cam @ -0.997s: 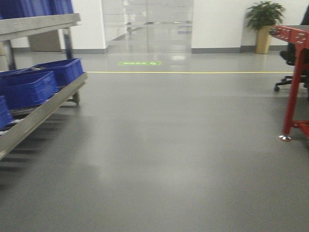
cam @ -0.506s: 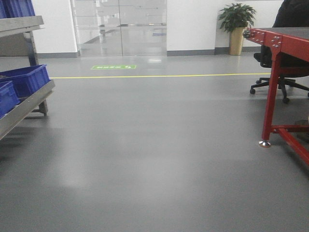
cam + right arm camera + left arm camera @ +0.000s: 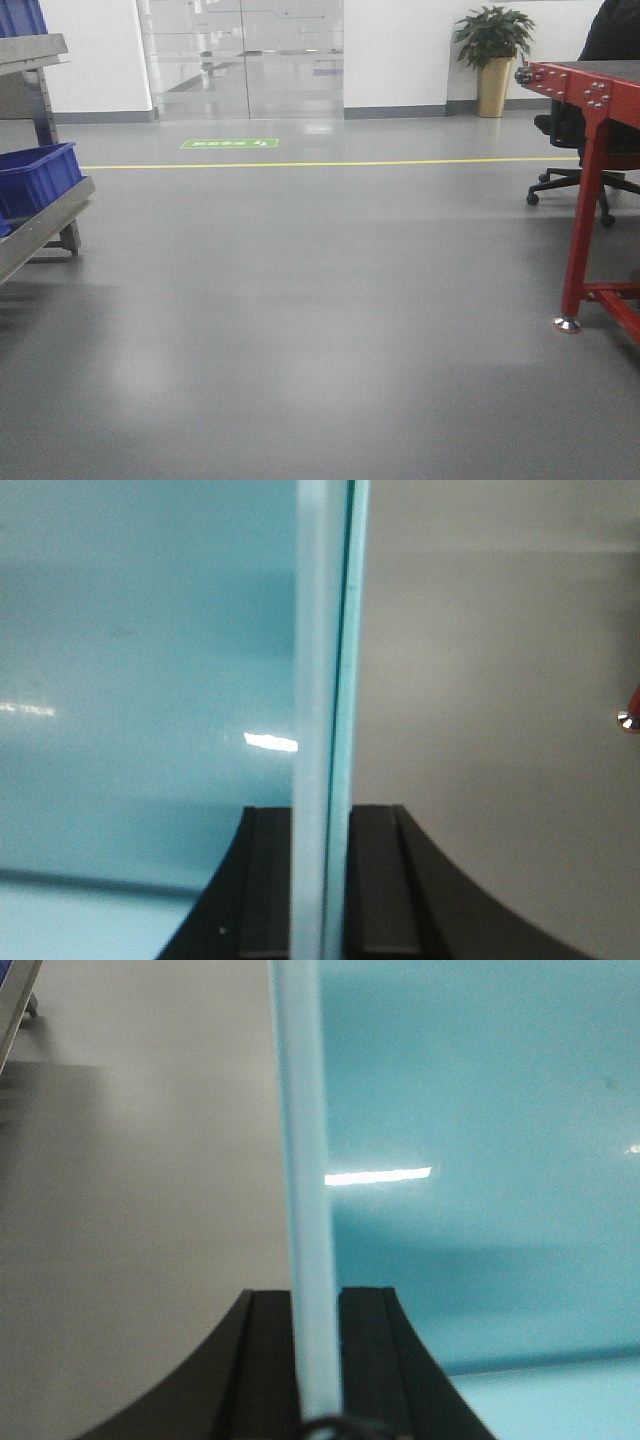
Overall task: Move two blue bins to right shelf middle
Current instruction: 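Turn and drive the base up to the other shelf holding the bin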
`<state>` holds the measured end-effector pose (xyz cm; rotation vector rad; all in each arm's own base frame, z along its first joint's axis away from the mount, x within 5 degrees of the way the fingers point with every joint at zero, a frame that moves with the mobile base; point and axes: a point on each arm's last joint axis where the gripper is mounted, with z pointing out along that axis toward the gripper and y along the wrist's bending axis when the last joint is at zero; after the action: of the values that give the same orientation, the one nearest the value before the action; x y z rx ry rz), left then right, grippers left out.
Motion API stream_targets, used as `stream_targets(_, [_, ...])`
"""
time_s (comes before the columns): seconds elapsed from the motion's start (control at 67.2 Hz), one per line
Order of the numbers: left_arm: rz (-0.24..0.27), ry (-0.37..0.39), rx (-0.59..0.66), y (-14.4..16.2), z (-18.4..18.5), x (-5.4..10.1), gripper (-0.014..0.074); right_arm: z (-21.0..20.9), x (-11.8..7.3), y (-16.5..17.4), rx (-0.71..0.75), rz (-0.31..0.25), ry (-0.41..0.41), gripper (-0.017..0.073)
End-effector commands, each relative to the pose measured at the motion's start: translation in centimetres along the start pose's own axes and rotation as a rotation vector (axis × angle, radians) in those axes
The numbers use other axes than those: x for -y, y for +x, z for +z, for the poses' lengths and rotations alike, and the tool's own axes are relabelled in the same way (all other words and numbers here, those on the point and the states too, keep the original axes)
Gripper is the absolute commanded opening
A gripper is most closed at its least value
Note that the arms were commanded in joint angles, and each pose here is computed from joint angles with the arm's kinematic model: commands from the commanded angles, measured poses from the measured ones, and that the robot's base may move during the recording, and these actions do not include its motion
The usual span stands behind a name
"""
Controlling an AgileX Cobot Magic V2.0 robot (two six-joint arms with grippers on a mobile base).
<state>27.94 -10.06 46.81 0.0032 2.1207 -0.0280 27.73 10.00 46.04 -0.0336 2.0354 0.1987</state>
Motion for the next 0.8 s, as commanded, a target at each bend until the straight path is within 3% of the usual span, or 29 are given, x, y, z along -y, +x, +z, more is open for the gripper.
stream_targets(0.0, [0.01, 0.023, 0.092, -1.06, -0.75, -0.04, -0.0111, -1.5, -0.36, -1.72, 0.146, -0.012, -0.057, -0.0165])
stream_targets(0.789, [0.01, 0.023, 0.092, -1.06, -0.75, -0.04, -0.0111, -1.5, -0.36, -1.72, 0.146, -0.012, -0.057, -0.0165])
